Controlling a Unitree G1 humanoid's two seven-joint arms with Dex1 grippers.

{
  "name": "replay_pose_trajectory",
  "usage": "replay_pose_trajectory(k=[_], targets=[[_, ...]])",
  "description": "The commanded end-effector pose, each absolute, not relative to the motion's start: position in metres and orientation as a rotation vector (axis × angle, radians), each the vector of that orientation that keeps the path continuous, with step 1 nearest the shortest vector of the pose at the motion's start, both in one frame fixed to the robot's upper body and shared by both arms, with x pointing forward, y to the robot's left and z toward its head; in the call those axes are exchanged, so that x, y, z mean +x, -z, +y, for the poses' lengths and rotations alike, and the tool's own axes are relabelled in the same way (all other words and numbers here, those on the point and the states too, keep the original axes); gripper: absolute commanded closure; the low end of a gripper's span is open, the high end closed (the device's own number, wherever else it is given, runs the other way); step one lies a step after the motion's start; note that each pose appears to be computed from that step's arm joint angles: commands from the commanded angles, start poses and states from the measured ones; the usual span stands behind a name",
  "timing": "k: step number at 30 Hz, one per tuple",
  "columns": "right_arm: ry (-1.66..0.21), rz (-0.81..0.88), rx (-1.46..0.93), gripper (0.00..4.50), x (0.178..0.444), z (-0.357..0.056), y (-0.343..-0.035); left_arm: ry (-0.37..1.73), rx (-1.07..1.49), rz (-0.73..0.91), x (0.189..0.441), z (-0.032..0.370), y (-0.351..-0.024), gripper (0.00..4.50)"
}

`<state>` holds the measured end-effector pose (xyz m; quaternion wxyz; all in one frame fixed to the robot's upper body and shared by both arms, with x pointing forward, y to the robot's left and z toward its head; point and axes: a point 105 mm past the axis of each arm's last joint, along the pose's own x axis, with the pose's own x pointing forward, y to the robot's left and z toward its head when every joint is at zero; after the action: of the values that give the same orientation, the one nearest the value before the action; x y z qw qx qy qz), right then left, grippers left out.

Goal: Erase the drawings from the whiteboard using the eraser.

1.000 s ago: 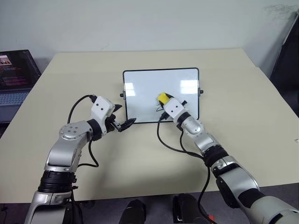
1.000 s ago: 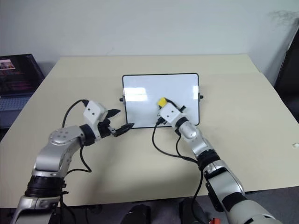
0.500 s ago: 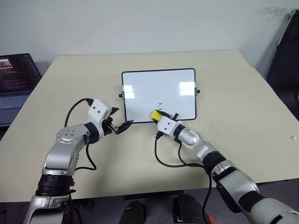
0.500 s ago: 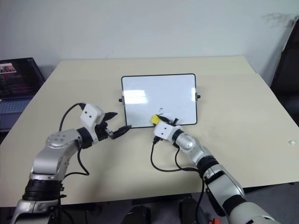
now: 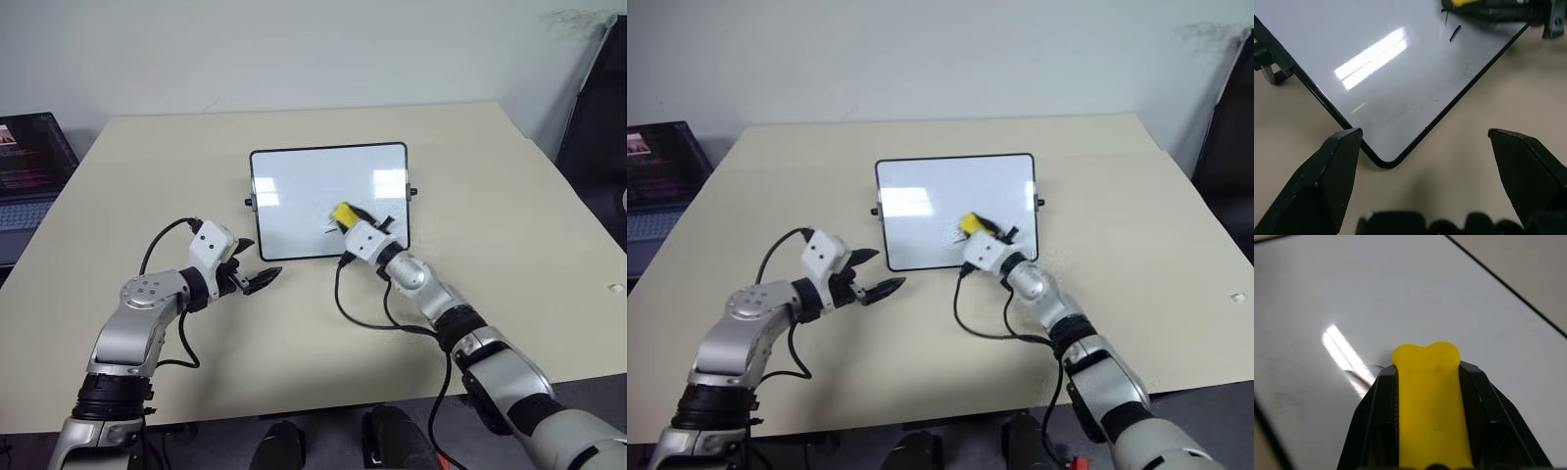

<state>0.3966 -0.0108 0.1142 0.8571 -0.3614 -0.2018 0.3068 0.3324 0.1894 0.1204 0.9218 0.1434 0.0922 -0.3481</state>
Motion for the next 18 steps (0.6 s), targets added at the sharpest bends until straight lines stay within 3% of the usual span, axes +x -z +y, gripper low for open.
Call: replay_pose_trajectory(k=[1, 4, 12, 18], targets=[[-0.718, -0.47, -0.793, 3.22, 0.385, 0.007, -0.117, 0.728, 0.304, 0.146, 0.33, 0.185, -0.131, 0.0], [-0.702, -0.419, -0.814, 3.22, 0.388, 0.003, -0.108, 0.73, 0.303, 0.149, 0.329, 0.186, -0.13, 0.0], [-0.45, -0.368, -0.846, 3.22, 0.419, -0.051, -0.128, 0.732, 0.298, 0.154, 0.327, 0.187, -0.128, 0.0], [-0.496, -0.351, -0.847, 3.22, 0.412, -0.047, -0.119, 0.737, 0.293, 0.155, 0.327, 0.185, -0.126, 0.0]])
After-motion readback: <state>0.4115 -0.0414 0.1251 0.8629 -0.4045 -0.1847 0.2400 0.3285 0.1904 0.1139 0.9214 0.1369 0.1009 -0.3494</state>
